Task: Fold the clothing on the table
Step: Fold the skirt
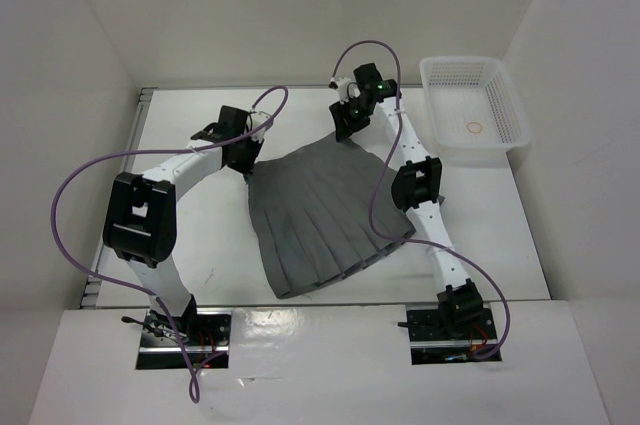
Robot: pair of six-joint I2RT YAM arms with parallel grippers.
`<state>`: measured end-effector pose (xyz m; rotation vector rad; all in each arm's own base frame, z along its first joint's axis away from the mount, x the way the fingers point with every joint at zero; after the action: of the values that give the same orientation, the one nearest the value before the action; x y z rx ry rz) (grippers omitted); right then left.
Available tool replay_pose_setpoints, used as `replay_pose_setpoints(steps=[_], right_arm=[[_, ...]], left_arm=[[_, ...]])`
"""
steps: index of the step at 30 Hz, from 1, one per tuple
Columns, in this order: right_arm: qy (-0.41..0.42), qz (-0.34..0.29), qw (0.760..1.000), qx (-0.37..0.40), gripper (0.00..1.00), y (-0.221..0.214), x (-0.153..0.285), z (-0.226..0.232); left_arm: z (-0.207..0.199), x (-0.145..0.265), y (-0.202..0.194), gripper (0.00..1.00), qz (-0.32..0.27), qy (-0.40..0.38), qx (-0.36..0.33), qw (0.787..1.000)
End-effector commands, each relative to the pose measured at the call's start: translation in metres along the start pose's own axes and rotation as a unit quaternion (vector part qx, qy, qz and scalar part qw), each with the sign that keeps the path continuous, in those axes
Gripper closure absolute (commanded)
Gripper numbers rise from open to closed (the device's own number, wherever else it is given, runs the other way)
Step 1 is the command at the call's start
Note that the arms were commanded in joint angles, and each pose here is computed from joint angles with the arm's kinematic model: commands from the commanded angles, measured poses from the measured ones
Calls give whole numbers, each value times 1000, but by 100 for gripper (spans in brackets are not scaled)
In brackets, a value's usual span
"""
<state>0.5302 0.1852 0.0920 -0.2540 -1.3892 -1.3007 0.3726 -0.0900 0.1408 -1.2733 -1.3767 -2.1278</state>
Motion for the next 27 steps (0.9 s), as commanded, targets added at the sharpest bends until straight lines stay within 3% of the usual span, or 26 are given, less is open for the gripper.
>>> replay_pose_setpoints(steps=[1,7,10,14,15,16,20,27], right_arm=[[7,-6,1000,3,46,0,-7,3],[13,3,1000,5,52,-4,-18,12],[19,11,1000,7,61,-9,-32,21],[7,14,1000,4,82,-10,-35,23],[0,15,1000,-3,96,-10,-35,22],[-5,11,1000,-6,100,-7,-31,23],[-36,-6,999,-13,100,9,-4,27],[-116,-99,986,-64,100,54,108,21]], left_arm=[[0,-1,-1,100,-5,-9,4,1000],[0,-1,-1,100,-5,-9,-1,1000],[-1,-4,-2,100,-2,-15,0,1000],[-2,-7,-4,100,3,-17,0,1000],[-3,-7,-4,100,1,-21,0,1000],[-1,-6,-1,100,-3,-20,0,1000],[0,-3,6,100,-7,-18,-1,1000],[8,12,29,100,-31,-9,-13,999]])
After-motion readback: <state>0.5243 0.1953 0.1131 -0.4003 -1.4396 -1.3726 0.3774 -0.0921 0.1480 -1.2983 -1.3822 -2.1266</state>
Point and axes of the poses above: each gripper's point midway between its finger pads, its own x axis back along the fingers, its own z axis along the line the jaws close on, y = z × x, the point moved 8 cm from there along x, back along the fingers, and after that the axes turned 9 degrees about -x, right-handed, at the moved point
